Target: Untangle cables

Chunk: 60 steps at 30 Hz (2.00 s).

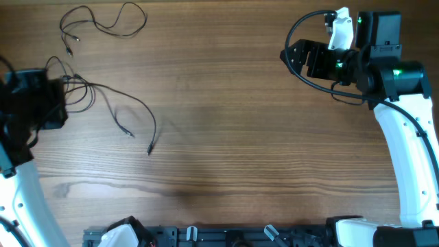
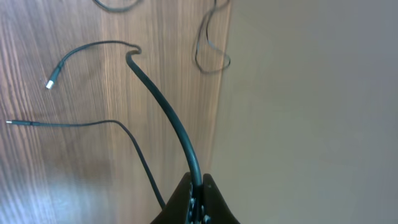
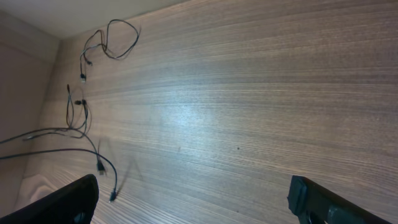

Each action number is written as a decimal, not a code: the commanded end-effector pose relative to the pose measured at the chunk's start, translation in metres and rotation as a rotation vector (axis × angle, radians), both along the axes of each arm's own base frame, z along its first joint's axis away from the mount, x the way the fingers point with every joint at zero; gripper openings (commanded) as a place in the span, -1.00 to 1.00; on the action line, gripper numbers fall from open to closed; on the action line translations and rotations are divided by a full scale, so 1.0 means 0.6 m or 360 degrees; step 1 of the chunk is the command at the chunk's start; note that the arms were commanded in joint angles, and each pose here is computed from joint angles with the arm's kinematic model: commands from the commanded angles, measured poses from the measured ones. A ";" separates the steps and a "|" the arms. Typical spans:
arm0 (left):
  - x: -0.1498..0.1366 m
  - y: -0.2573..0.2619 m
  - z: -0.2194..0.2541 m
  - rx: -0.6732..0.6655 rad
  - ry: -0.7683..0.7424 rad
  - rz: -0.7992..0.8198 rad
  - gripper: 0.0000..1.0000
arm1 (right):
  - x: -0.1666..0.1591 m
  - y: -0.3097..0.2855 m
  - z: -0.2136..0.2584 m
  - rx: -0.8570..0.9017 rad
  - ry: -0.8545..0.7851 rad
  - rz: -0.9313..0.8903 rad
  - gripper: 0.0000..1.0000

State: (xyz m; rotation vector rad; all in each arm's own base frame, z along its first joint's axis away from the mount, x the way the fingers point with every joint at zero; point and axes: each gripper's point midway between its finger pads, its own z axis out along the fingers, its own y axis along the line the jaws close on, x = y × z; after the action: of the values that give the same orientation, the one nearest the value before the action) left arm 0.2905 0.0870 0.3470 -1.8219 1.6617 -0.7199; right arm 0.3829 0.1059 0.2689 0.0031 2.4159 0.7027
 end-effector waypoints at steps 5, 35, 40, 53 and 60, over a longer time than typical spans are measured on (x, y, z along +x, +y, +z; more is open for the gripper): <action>-0.067 0.156 -0.015 -0.0103 0.0037 0.0657 -0.92 | 0.008 -0.003 -0.005 -0.0021 0.0004 -0.0025 0.99; -0.140 0.556 -0.326 0.0514 0.1107 0.1274 -0.92 | 0.030 -0.002 -0.050 -0.0018 0.0103 -0.0038 0.99; -0.120 0.579 -0.366 0.0597 0.1186 0.1079 -0.92 | 0.030 -0.002 -0.050 -0.0004 0.0116 -0.0056 0.99; 0.005 0.577 -0.390 0.0814 0.1031 0.0514 -0.77 | 0.030 -0.002 -0.050 -0.0004 0.0116 -0.0055 1.00; -0.023 0.581 -0.397 0.0770 0.1088 0.0540 -0.90 | 0.030 -0.002 -0.050 -0.0005 0.0116 -0.0054 0.99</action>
State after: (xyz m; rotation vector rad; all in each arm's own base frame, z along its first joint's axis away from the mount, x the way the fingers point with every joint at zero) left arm 0.2864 0.4308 0.1163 -1.9899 1.6173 0.4529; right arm 0.3981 0.1054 0.2458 0.0551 2.4633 0.7031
